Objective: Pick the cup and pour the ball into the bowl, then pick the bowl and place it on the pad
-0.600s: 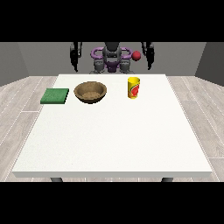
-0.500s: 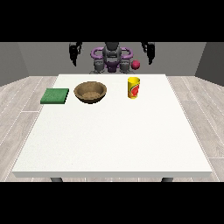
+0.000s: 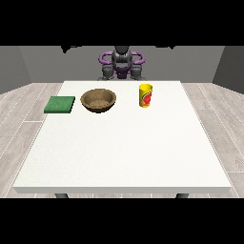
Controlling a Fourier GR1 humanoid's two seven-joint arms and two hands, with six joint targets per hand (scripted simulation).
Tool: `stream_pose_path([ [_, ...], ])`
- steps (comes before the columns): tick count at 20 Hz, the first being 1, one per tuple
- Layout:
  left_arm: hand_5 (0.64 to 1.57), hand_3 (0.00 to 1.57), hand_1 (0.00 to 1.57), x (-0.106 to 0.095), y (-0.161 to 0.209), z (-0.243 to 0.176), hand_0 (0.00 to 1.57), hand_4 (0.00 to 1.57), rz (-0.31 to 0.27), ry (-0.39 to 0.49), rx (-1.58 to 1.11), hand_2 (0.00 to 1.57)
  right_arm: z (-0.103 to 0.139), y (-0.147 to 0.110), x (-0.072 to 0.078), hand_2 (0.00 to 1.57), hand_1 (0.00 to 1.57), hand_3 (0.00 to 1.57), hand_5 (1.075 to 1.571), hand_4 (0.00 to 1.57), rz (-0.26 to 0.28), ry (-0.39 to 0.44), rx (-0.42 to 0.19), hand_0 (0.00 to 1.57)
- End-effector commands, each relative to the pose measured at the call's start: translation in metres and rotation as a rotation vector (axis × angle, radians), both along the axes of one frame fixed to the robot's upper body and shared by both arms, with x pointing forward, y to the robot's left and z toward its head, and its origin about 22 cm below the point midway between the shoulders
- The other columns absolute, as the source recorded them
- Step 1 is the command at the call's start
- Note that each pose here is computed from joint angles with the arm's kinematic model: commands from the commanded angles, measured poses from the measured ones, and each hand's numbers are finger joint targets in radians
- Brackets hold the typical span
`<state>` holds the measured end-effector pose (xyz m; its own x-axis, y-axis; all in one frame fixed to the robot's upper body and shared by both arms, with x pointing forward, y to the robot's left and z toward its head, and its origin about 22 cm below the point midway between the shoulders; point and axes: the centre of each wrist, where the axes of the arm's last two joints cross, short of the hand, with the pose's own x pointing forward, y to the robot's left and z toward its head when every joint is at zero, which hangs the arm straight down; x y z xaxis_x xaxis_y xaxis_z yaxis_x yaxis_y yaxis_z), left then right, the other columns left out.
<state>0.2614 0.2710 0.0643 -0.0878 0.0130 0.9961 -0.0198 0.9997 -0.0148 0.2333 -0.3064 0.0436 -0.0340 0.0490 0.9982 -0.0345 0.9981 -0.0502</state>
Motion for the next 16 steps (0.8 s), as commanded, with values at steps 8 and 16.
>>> stream_pose_path([
  [8,1.539,0.0,0.0,0.024,0.032,0.016,0.0,0.0,0.045,-0.184,-0.009,0.0,0.007,-0.026,0.008,0.0,0.0,0.0,1.569,0.0,0.003,-0.127,0.054,0.0],
  [16,1.526,0.0,0.0,0.035,0.007,-0.054,0.0,0.0,0.072,-0.264,0.01,0.0,0.016,-0.003,0.028,0.0,0.0,0.0,1.571,0.0,0.058,-0.223,0.031,0.0],
])
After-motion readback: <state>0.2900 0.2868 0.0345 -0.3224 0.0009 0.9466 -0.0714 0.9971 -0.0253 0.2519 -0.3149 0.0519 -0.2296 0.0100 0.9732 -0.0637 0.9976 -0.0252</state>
